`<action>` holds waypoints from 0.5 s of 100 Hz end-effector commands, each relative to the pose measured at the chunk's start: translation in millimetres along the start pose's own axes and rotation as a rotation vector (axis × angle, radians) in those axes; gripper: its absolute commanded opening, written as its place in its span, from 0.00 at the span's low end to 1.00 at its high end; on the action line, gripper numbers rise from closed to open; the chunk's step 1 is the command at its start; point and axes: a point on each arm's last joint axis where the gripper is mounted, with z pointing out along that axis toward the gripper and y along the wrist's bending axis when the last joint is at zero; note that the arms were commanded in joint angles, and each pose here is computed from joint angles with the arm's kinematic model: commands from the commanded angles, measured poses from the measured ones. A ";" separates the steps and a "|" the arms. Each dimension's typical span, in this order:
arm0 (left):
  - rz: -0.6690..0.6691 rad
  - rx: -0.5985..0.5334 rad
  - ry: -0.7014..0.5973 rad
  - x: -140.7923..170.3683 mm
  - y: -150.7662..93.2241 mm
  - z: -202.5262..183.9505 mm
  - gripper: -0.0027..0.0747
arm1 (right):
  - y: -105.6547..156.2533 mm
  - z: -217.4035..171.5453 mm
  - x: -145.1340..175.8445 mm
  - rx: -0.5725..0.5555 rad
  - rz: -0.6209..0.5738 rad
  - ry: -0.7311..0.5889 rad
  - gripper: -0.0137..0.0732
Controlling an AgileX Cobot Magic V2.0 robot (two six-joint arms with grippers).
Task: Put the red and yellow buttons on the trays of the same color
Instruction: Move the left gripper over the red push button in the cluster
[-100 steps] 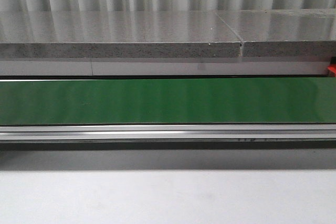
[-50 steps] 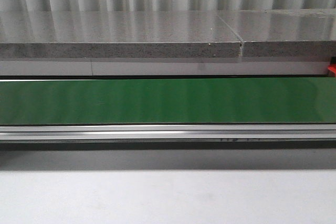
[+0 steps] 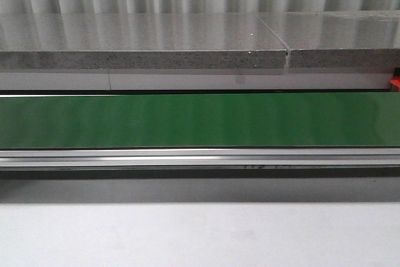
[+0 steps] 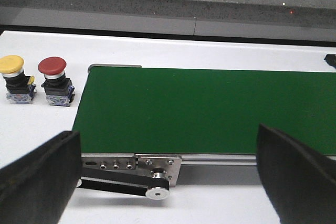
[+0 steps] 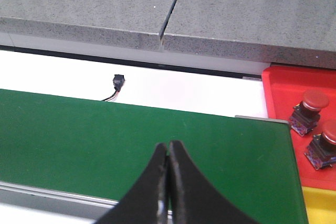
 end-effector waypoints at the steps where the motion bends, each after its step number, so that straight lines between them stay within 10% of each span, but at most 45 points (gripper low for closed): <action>1: -0.017 0.013 -0.100 -14.9 -1.4 -2.8 0.89 | -1.9 -4.3 -15.1 0.026 -0.007 -0.087 0.08; 50: -0.259 -0.169 -0.066 -84.1 26.1 44.3 0.83 | -1.9 -4.3 -15.1 0.026 -0.007 -0.087 0.08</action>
